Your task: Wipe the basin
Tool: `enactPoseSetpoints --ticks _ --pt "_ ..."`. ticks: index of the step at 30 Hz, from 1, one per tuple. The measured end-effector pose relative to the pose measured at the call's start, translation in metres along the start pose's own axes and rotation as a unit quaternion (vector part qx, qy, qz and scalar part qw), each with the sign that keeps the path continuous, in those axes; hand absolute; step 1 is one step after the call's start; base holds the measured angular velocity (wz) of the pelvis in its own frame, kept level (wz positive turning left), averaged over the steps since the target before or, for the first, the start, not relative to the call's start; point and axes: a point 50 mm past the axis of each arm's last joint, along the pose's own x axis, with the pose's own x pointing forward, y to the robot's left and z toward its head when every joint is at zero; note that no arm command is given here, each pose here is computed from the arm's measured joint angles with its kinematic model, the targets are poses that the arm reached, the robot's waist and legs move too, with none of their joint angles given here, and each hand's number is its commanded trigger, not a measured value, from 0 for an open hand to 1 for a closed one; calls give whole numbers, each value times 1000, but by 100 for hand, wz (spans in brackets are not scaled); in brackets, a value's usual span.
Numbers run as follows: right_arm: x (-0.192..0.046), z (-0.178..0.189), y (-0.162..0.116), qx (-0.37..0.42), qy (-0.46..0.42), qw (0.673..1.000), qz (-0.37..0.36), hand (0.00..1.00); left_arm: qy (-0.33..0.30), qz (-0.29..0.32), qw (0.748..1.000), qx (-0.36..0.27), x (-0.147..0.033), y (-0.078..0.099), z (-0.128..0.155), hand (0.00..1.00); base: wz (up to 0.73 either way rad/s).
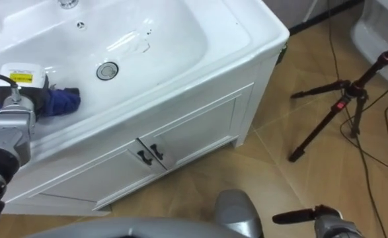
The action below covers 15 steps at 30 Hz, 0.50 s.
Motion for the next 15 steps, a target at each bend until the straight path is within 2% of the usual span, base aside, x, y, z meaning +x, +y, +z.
enactPoseSetpoints --ticks 8,15 --pt "0 0 0 2 8 1000 1 0 2 -9 1000 -4 0 -2 1 100 -2" --pt "0 -2 4 15 12 1000 18 0 11 -27 999 -37 -1 -4 10 100 1"
